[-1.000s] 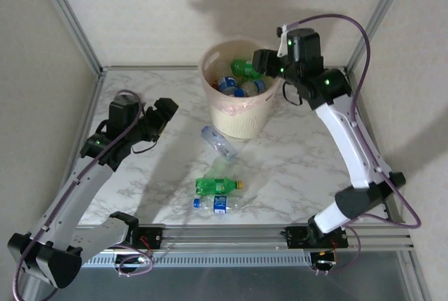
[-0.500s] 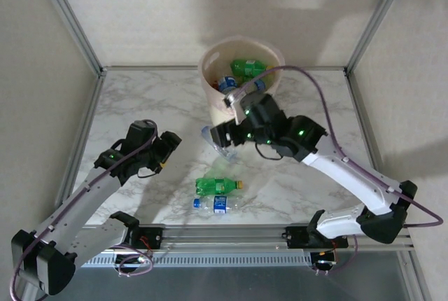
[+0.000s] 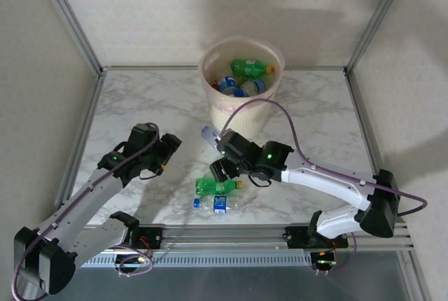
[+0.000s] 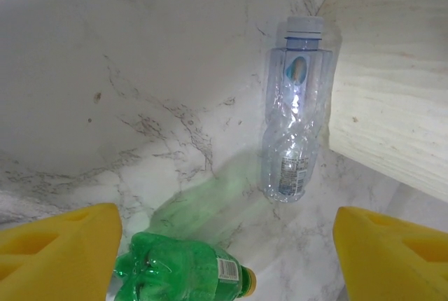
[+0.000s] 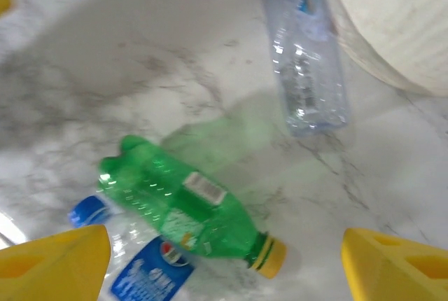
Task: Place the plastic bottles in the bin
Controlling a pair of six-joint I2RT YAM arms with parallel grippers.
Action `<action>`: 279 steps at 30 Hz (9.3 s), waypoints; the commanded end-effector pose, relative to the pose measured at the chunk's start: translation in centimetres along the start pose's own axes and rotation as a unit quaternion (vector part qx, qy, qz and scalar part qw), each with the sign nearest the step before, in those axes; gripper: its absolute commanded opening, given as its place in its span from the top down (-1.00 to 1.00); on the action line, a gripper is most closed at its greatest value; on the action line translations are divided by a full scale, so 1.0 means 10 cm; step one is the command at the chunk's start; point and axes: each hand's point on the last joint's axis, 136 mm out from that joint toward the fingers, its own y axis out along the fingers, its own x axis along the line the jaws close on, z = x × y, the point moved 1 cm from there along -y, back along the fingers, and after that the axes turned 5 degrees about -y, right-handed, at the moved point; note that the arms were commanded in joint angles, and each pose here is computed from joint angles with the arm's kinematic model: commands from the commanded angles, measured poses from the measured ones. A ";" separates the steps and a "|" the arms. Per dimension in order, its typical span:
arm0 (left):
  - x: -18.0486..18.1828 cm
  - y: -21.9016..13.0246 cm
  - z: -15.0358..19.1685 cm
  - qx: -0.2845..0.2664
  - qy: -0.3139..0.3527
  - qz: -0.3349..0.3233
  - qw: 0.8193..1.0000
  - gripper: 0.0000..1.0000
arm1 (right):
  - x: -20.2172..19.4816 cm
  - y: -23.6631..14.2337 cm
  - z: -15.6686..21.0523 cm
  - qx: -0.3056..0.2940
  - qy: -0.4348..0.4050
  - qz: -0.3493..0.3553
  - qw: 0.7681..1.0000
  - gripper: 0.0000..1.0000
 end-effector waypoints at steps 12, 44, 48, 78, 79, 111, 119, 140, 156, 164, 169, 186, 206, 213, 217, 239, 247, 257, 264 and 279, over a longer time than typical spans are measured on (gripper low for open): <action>-0.11 0.14 -0.11 -0.026 -0.010 0.001 1.000 -0.62 | -0.54 0.68 -0.05 -0.119 0.140 0.036 0.982 -0.82; -0.11 0.30 -0.22 -0.037 0.024 -0.036 0.998 -0.64 | -0.59 1.59 0.00 -0.082 0.112 0.049 0.989 -0.41; -0.11 0.30 -0.23 -0.036 0.024 -0.036 0.998 -0.64 | -0.58 1.62 0.02 -0.076 0.110 0.046 0.990 -0.16; -0.70 -0.93 -0.88 -0.242 -0.025 0.078 0.967 -0.83 | -0.10 -0.03 -0.68 -0.176 0.075 0.011 0.981 0.30; -0.77 -1.04 -0.92 -0.255 -0.026 0.089 0.962 -0.84 | -0.11 -0.16 -0.75 -0.187 0.077 0.012 0.979 0.29; -0.84 -0.52 -0.73 -0.164 0.043 0.051 0.984 -0.79 | -1.34 -0.73 -2.17 -0.170 0.281 0.064 0.943 -0.19; -0.80 -0.53 -0.72 -0.162 0.041 0.047 0.985 -0.80 | -1.43 -0.93 -2.20 -0.190 0.275 0.066 0.940 -0.35; -0.30 -0.23 -0.38 -0.089 -0.005 0.009 0.996 -0.67 | 0.06 -0.93 -0.90 -0.106 -0.004 -0.109 0.988 -0.68; -0.05 0.06 -0.13 -0.051 -0.016 -0.011 0.998 -0.65 | 0.29 -0.02 0.22 0.048 -0.075 -0.070 0.994 -0.72; 0.07 0.10 -0.06 -0.042 -0.004 -0.028 0.999 -0.66 | 0.34 0.19 0.32 0.066 -0.090 -0.064 0.992 -0.76; 0.15 0.09 -0.05 -0.044 0.007 -0.044 0.998 -0.66 | 0.35 0.34 0.47 0.092 -0.104 -0.062 0.988 -0.75; 0.20 0.04 -0.05 -0.046 0.023 -0.052 0.997 -0.67 | 0.50 0.96 0.50 0.122 -0.165 -0.054 0.977 -0.83; 0.06 0.18 -0.07 -0.042 0.047 -0.053 0.997 -0.66 | 0.13 1.21 0.63 0.137 -0.061 -0.050 0.988 -0.73; -0.09 0.15 -0.13 -0.055 0.063 -0.044 0.996 -0.67 | 0.05 1.21 0.61 0.131 -0.040 -0.024 0.990 -0.47; -0.11 0.23 -0.11 -0.046 0.060 -0.045 0.996 -0.67 | 0.01 1.21 0.63 0.132 -0.032 -0.010 0.991 -0.35; -0.60 0.21 -0.24 -0.064 0.112 -0.035 0.991 -0.68 | -0.12 -0.49 -0.76 -0.129 0.071 -0.023 0.989 0.02; -0.78 0.19 -0.25 -0.063 0.128 -0.024 0.989 -0.68 | -0.61 -1.57 -1.54 -0.267 0.133 0.043 0.954 0.00; -0.81 0.14 -0.29 -0.077 0.143 -0.021 0.986 -0.68 | -1.36 -1.95 -2.33 -0.303 0.216 0.091 0.924 0.08; -0.85 0.11 -0.29 -0.080 0.151 -0.008 0.985 -0.68 | -1.79 -1.77 -2.46 -0.272 0.243 0.114 0.924 0.10; -0.72 0.06 -0.25 -0.075 0.163 -0.002 0.984 -0.69 | -2.14 -1.02 -2.26 -0.197 0.257 0.149 0.934 0.12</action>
